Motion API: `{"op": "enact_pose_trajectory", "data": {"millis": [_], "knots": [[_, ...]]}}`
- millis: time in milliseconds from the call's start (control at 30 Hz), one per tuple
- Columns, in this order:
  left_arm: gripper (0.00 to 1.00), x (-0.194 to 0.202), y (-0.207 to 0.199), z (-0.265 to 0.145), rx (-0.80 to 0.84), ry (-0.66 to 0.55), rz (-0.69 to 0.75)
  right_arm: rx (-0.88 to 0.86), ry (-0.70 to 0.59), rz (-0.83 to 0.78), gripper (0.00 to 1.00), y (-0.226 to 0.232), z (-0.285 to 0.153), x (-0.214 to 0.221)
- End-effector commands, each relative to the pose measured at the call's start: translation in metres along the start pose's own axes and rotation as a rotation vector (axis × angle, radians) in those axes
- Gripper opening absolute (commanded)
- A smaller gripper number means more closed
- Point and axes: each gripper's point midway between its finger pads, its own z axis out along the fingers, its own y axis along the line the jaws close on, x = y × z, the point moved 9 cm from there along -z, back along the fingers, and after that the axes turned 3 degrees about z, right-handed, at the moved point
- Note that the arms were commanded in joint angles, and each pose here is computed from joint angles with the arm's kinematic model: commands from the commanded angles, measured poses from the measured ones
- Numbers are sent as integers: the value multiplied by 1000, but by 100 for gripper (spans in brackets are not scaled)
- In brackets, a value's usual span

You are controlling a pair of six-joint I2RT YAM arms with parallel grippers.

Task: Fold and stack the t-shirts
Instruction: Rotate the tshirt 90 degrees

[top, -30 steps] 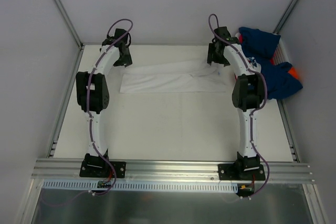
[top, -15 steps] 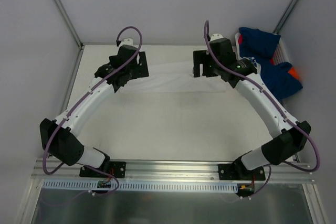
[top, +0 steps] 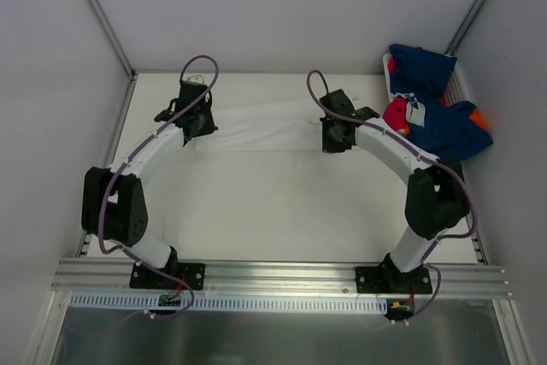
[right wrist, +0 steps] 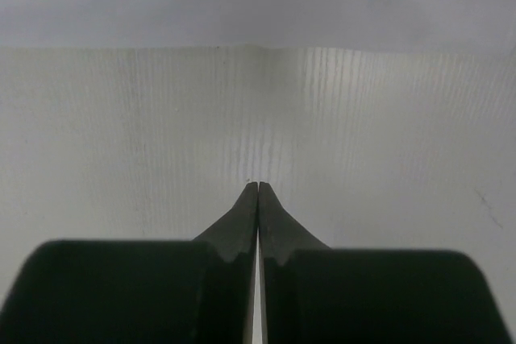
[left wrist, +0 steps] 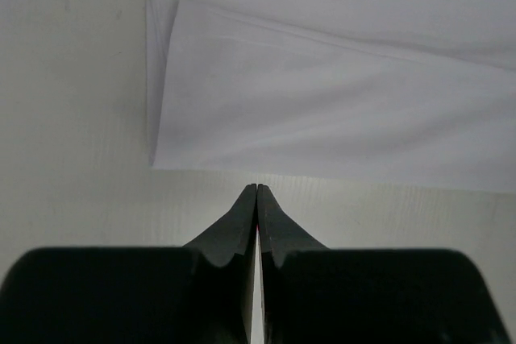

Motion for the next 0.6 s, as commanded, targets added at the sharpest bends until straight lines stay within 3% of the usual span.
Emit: {"op": "enact_pose_trajectory", "data": {"millis": [0,567], "knots": [[0,-18,-10,14,38,-11,12,38,-31,29,1,6,9,-29],[0,-22,-7,111,-70,182,71,127,97,154,1,-49,90,-83]]}}
